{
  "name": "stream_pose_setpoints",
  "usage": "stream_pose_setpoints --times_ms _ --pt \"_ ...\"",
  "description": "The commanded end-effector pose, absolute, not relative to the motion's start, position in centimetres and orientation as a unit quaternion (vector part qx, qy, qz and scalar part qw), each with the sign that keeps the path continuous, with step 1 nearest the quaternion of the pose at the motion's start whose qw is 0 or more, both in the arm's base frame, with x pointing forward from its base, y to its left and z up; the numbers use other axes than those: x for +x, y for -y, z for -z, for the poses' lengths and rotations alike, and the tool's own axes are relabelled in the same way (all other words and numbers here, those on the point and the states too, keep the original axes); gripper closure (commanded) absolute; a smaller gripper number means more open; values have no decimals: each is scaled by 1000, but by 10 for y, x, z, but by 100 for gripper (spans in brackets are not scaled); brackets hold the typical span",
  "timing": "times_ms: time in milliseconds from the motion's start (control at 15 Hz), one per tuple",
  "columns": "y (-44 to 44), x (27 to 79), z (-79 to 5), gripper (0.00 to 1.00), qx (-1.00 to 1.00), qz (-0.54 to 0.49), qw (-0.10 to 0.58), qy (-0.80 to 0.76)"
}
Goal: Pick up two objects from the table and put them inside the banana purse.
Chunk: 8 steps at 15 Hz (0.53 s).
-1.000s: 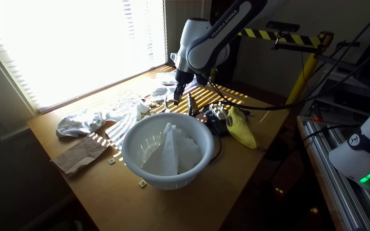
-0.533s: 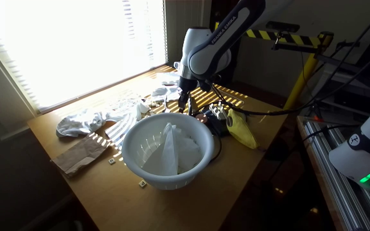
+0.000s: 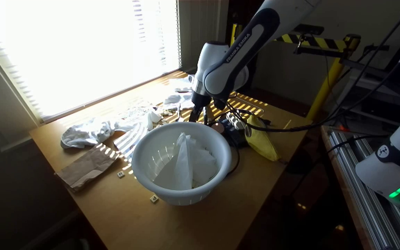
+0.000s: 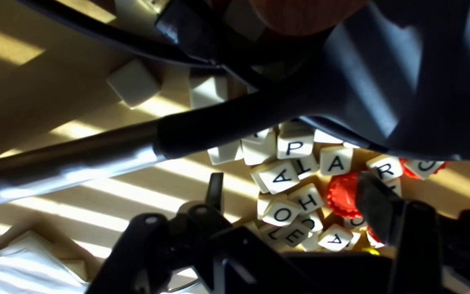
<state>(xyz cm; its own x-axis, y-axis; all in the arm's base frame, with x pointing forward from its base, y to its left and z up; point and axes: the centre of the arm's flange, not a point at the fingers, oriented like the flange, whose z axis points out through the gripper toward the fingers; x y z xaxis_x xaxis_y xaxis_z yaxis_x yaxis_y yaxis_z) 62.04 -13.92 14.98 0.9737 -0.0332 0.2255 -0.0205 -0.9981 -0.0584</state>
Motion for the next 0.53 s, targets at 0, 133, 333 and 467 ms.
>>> stream_pose_setpoints --times_ms 0,133,333,467 --pt "139 627 -141 0 -992 119 32 -13" --pt "140 629 -139 0 -993 116 29 -10" --pt "138 631 -141 4 -993 117 20 8" --pt "137 632 -143 5 -993 120 9 20"
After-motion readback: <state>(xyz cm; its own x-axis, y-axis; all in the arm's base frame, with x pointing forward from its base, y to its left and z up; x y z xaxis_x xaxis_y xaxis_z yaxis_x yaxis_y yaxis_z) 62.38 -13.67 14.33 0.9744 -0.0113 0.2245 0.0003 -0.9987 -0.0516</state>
